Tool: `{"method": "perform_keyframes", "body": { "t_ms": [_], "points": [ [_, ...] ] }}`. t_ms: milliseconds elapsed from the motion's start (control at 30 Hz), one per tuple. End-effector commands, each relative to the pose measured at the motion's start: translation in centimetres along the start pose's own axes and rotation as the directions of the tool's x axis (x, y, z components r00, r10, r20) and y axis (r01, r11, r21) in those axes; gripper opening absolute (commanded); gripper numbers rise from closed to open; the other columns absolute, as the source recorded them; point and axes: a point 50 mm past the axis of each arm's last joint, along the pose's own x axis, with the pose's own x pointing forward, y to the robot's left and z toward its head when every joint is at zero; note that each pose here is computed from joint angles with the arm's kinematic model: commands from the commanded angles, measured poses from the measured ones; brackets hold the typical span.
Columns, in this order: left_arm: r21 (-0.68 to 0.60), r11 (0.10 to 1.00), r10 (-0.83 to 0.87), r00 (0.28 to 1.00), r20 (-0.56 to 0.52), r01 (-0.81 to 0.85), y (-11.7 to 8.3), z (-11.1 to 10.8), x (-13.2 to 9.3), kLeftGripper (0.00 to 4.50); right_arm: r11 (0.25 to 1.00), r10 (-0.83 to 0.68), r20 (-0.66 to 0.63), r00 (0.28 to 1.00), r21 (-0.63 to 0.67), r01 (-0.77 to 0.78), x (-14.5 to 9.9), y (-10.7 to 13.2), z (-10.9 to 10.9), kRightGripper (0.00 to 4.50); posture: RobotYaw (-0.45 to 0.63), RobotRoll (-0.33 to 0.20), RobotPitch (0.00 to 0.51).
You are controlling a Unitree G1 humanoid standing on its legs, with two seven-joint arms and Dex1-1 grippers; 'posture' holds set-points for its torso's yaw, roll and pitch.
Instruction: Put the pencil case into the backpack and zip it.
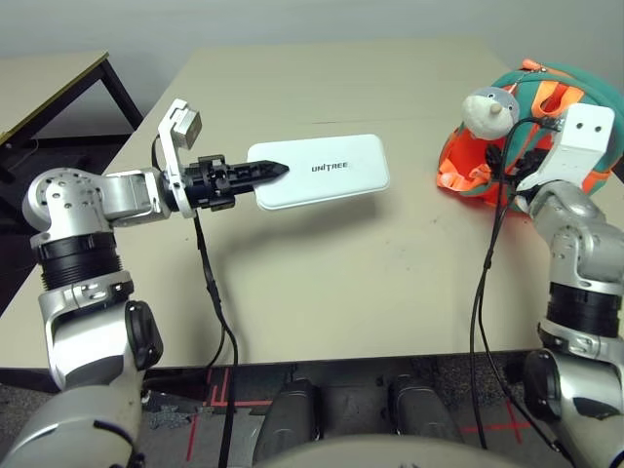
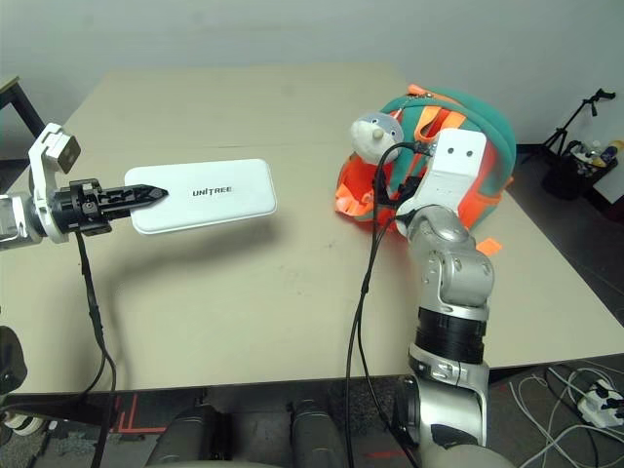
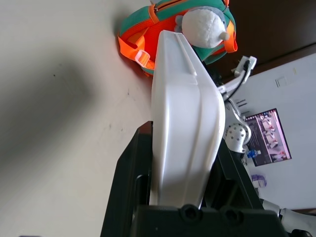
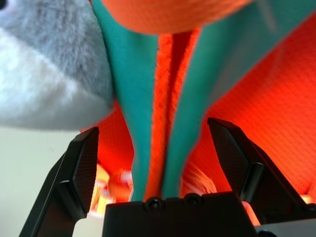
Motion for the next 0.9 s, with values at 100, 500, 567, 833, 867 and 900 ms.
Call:
{"method": "perform_keyframes", "body": {
  "t_ms": [100,500,567,833,867,900],
  "points": [
    [0.018,1.000,0.004,1.000,0.003,-0.004,-0.6,0.0,-0.3,1.41,0.999,-0.012,-0.005,1.000,-0.030,0.012,0.7,-0.3,-0.5,2.95,0.02,0.000,0.000],
    [0.011,1.000,-0.018,1.000,-0.007,0.018,-0.7,0.1,0.9,1.41,0.990,0.109,0.009,0.994,-0.088,-0.108,-0.3,0.0,1.9,0.15,-0.01,0.000,0.000],
    [0.012,1.000,-0.018,1.000,-0.009,0.018,-0.8,0.3,1.0,1.41,0.971,0.218,-0.081,0.973,-0.083,-0.225,-1.9,0.2,2.6,0.15,-0.02,0.000,0.000],
    [-0.004,1.000,-0.007,1.000,0.002,0.007,-0.3,1.1,1.3,1.41,0.829,0.526,-0.281,0.803,-0.040,-0.557,-10.3,-0.7,7.7,0.15,-0.12,0.000,0.000],
    [-0.005,1.000,-0.007,1.000,0.002,0.007,-0.2,1.1,1.4,1.41,0.804,0.557,-0.284,0.781,-0.049,-0.592,-11.0,-0.7,8.1,0.15,-0.12,0.000,0.000],
    [-0.008,1.000,-0.006,1.000,0.002,0.006,-0.2,1.3,1.6,1.41,0.771,0.600,-0.285,0.747,-0.043,-0.636,-11.8,-1.1,8.4,0.15,-0.15,0.000,0.000]
  ]
}}
